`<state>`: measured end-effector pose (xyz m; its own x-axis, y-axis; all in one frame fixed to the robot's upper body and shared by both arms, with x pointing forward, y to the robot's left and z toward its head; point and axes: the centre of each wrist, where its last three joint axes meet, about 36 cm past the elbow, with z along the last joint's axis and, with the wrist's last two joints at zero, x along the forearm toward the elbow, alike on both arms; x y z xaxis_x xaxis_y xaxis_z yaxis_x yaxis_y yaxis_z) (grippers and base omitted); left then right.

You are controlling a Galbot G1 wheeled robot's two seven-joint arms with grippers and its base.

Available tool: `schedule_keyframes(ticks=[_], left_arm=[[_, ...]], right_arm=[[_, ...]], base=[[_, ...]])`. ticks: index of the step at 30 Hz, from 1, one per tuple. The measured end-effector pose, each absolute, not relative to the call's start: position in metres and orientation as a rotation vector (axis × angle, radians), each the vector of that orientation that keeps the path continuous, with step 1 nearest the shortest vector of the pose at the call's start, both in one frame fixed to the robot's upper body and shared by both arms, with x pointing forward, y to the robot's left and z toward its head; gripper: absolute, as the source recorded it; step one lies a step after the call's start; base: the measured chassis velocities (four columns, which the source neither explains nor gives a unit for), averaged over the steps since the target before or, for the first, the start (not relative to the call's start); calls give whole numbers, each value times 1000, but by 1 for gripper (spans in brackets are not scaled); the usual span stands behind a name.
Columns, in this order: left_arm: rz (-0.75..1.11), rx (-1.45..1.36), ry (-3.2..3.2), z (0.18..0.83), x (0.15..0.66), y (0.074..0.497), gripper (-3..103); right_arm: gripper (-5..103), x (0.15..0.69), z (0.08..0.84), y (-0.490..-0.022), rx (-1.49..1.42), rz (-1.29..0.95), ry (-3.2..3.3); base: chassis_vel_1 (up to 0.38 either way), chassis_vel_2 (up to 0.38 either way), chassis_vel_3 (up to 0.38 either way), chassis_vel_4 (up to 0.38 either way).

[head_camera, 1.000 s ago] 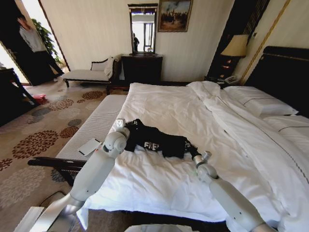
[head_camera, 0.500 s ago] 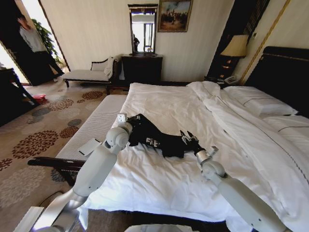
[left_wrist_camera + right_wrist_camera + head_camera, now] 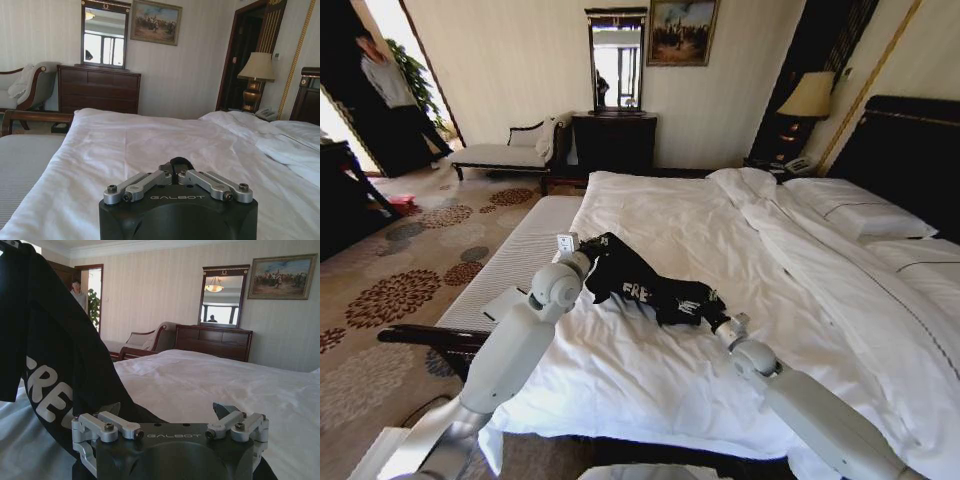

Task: Fold the clothes on the bed.

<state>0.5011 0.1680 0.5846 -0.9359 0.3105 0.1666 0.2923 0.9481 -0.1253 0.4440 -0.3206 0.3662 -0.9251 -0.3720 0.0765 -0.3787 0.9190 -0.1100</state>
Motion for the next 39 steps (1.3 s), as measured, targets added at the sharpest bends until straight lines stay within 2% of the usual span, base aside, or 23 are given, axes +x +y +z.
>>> schedule_keyframes(ticks=[11,39], left_arm=[[155,-469,-2933,594,501,170,0],[140,-467,-2930,596,503,169,0]], right_arm=[[100,452,362,-347,593,393,-2961],[100,478,339,-320,846,338,-2917]], base=[[0,0,0,0],[0,0,0,0]])
